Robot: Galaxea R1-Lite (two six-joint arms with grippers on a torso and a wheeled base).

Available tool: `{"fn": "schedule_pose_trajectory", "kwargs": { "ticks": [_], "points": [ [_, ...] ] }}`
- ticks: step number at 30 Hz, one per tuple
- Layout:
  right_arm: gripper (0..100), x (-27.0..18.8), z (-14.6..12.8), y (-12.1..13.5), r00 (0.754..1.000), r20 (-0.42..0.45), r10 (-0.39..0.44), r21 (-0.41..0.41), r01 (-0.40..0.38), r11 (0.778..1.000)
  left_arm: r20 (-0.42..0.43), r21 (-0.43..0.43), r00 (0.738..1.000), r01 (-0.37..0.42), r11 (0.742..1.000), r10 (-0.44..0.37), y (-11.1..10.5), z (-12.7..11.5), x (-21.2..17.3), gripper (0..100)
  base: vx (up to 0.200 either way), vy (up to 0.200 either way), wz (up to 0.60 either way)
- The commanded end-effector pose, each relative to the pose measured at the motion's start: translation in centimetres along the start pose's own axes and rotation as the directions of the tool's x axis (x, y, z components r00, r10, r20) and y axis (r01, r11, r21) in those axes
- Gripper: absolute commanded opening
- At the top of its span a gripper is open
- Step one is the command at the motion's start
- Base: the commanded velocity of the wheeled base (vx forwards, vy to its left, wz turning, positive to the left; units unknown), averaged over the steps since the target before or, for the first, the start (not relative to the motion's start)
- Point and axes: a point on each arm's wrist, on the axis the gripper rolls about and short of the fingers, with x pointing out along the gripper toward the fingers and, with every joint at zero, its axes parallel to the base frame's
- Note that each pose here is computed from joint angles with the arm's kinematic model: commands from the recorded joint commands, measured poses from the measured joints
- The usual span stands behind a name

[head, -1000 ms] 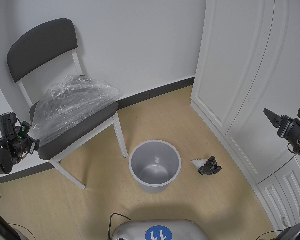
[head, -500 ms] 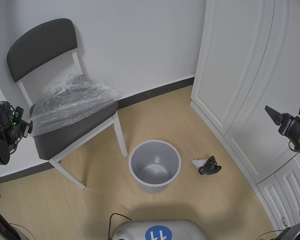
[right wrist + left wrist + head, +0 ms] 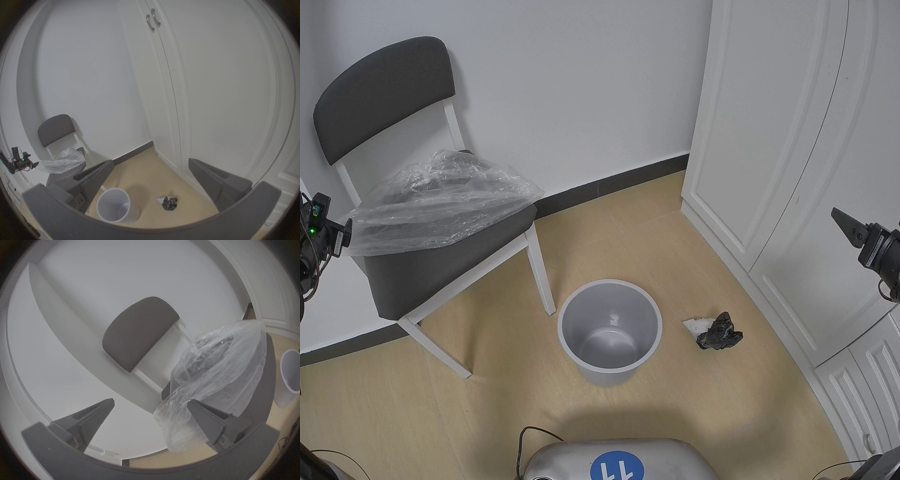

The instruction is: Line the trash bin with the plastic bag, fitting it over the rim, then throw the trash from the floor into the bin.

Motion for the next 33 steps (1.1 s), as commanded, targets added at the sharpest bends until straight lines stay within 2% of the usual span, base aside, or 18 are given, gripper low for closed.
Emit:
{"fn": "schedule_pose_trajectory", "kwargs": {
  "ticks": [1, 7, 10, 13, 16, 19, 21, 22, 23, 33],
  "points": [
    [100, -0.1, 0.1, 0.0, 1.000, 0.005, 0.001, 0.001, -0.001, 1.000, 0.027, -0.009, 0.999, -0.018, 1.000, 0.018, 0.6, 0.7, -0.6, 100, 0.000, 0.000, 0.00],
    [100, -0.1, 0.1, 0.0, 1.000, 0.005, 0.001, 0.001, -0.001, 1.000, 0.012, -0.041, 1.000, 0.005, 0.999, -0.004, 0.0, 0.3, -0.8, 100, 0.000, 0.000, 0.00],
    [100, -0.1, 0.0, 0.0, 1.000, 0.001, 0.002, -0.001, -0.002, 1.000, -0.020, -0.039, 0.999, 0.041, 0.998, -0.042, -0.9, -0.7, -1.2, 100, 0.000, 0.000, 0.00],
    [100, -0.1, 0.0, 0.0, 1.000, 0.000, 0.002, -0.001, -0.002, 1.000, -0.045, -0.035, 0.992, 0.112, 0.993, -0.114, -2.1, -1.9, -1.5, 100, 0.000, 0.000, 0.00],
    [100, -0.1, 0.0, 0.0, 1.000, 0.000, 0.002, -0.001, -0.002, 1.000, -0.069, -0.037, 0.988, 0.138, 0.990, -0.140, -2.8, -2.6, -1.3, 100, 0.000, 0.000, 0.00],
    [100, -0.1, 0.0, 0.0, 1.000, 0.001, 0.002, -0.001, -0.002, 1.000, -0.091, -0.059, 0.976, 0.194, 0.979, -0.199, -4.6, -3.3, -1.3, 100, 0.000, 0.000, 0.00],
    [100, -0.1, 0.0, 0.0, 1.000, 0.001, 0.002, -0.001, -0.002, 1.000, -0.091, -0.059, 0.976, 0.194, 0.979, -0.199, -4.6, -3.3, -1.3, 100, 0.000, 0.000, 0.00],
    [100, -0.1, 0.0, 0.0, 1.000, 0.000, 0.002, -0.001, -0.002, 1.000, -0.101, -0.058, 0.965, 0.238, 0.970, -0.243, -5.9, -3.6, -1.3, 100, 0.000, 0.000, 0.00],
    [100, -0.1, -0.1, 0.0, 1.000, -0.002, 0.001, -0.001, -0.001, 1.000, -0.101, -0.056, 0.962, 0.249, 0.967, -0.254, -6.2, -3.6, -1.3, 100, 0.000, 0.000, 0.00],
    [100, -0.1, 0.0, 0.0, 1.000, 0.000, 0.002, -0.001, -0.002, 1.000, -0.132, -0.043, 0.939, 0.316, 0.948, -0.319, -8.5, -4.3, -0.7, 100, 0.000, 0.000, 0.00]
  ]
}}
